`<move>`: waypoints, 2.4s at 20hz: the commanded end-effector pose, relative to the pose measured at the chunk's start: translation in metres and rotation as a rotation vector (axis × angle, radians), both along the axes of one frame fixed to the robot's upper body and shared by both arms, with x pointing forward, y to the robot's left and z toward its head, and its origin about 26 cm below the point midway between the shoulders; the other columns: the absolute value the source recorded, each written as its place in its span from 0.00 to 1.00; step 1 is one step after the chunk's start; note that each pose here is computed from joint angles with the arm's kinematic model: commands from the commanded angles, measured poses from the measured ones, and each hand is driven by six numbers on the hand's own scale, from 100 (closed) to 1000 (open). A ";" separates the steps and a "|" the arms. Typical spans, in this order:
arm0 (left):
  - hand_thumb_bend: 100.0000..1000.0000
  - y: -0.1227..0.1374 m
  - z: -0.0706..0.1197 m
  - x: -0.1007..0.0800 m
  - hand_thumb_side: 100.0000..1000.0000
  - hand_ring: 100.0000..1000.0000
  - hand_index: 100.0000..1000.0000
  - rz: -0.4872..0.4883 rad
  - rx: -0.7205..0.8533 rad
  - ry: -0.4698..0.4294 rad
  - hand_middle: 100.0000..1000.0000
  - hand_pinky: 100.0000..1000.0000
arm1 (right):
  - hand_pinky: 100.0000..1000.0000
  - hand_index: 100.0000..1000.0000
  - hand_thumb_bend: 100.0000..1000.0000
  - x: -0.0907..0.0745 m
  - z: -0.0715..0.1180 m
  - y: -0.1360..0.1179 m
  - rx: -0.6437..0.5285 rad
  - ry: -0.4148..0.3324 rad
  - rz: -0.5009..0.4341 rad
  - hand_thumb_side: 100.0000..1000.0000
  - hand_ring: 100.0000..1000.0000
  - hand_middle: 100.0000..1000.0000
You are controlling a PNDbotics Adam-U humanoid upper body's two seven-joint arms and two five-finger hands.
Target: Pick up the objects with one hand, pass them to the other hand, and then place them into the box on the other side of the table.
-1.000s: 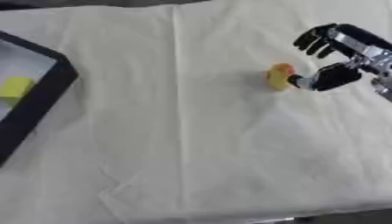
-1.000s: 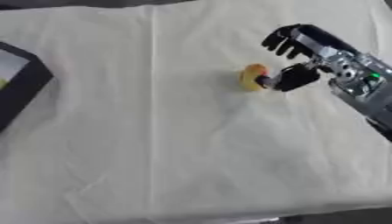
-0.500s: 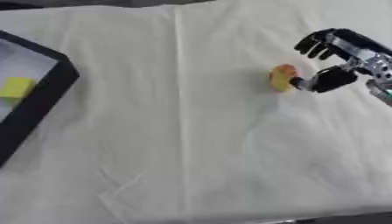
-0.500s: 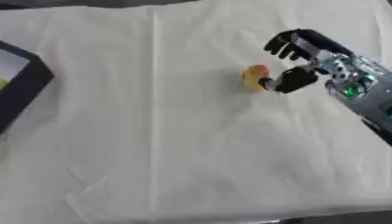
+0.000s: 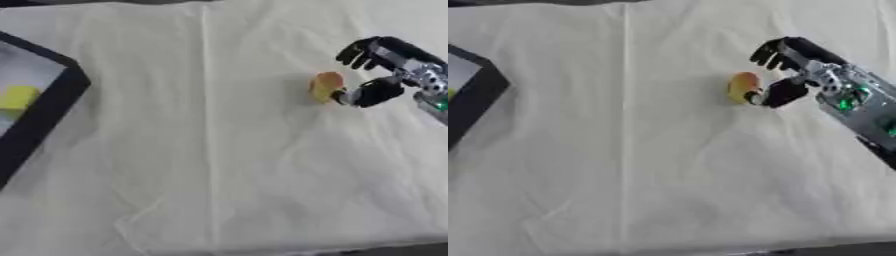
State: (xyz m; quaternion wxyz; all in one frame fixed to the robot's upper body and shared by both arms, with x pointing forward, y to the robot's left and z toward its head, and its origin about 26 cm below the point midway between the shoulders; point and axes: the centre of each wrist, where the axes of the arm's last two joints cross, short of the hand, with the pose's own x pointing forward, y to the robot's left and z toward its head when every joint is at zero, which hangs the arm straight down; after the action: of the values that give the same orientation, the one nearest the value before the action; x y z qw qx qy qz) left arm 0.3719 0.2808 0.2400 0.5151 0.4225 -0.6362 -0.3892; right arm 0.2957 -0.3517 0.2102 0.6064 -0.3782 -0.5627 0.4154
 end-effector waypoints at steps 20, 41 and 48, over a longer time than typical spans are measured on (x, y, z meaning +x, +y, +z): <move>0.19 -0.005 0.014 -0.002 0.37 0.64 0.70 -0.018 0.012 -0.043 0.56 0.76 | 0.78 0.74 0.38 0.005 -0.006 -0.013 -0.053 0.014 -0.037 0.00 0.72 0.66; 0.20 -0.005 0.010 -0.001 0.37 0.64 0.70 -0.018 0.024 -0.031 0.56 0.76 | 0.67 0.47 0.26 0.001 -0.001 -0.010 -0.009 -0.104 -0.055 0.00 0.54 0.31; 0.20 -0.002 0.007 -0.001 0.37 0.65 0.70 -0.011 0.034 -0.021 0.56 0.76 | 0.67 0.48 0.24 -0.006 0.005 -0.005 -0.009 -0.128 -0.035 0.00 0.53 0.30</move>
State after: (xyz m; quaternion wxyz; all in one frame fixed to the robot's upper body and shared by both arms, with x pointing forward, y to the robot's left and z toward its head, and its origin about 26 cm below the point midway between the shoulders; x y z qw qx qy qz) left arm 0.3727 0.2724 0.2369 0.5098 0.4156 -0.6387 -0.3994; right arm 0.2923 -0.3552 0.1974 0.5961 -0.3990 -0.5849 0.3787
